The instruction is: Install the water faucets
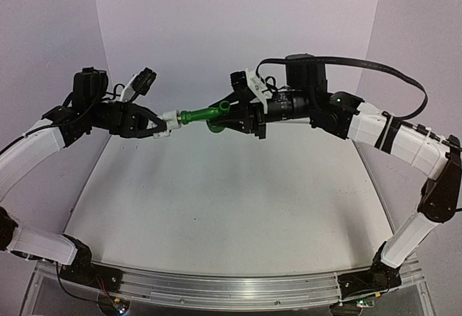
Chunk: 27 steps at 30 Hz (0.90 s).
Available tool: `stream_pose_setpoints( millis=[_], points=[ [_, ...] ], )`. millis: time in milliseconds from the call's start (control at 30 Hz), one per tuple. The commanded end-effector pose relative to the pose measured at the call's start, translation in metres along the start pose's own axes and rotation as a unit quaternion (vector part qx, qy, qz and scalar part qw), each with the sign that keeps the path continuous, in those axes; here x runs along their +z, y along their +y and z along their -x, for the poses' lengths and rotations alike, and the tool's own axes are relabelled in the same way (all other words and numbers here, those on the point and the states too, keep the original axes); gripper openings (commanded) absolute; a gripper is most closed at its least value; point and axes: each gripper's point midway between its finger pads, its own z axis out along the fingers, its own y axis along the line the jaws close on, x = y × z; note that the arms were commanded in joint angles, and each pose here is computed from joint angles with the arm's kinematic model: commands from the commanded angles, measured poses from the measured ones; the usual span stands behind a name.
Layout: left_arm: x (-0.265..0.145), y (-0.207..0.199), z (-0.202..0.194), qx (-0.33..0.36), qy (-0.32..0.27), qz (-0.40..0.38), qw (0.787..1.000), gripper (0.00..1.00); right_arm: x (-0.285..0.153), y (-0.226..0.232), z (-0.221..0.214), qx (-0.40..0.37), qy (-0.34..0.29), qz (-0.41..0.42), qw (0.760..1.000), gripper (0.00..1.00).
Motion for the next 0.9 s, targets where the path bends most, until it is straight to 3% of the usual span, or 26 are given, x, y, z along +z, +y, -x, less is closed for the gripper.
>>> stream_pose_setpoints(
  millis=[0,433,867],
  points=[
    [0.004,-0.007,0.022,0.095,-0.02,0.028,0.995,0.0,0.021,0.019,0.024,0.036,-0.054,0.063,0.996,0.0],
    [0.0,0.011,0.022,0.18,-0.018,0.094,0.979,0.0,0.031,0.009,0.018,0.094,-0.061,0.074,0.991,0.0],
    [0.009,0.009,0.013,0.319,-0.001,0.132,0.939,0.0,0.036,0.006,0.02,0.12,-0.079,0.078,0.987,0.0]
  ],
)
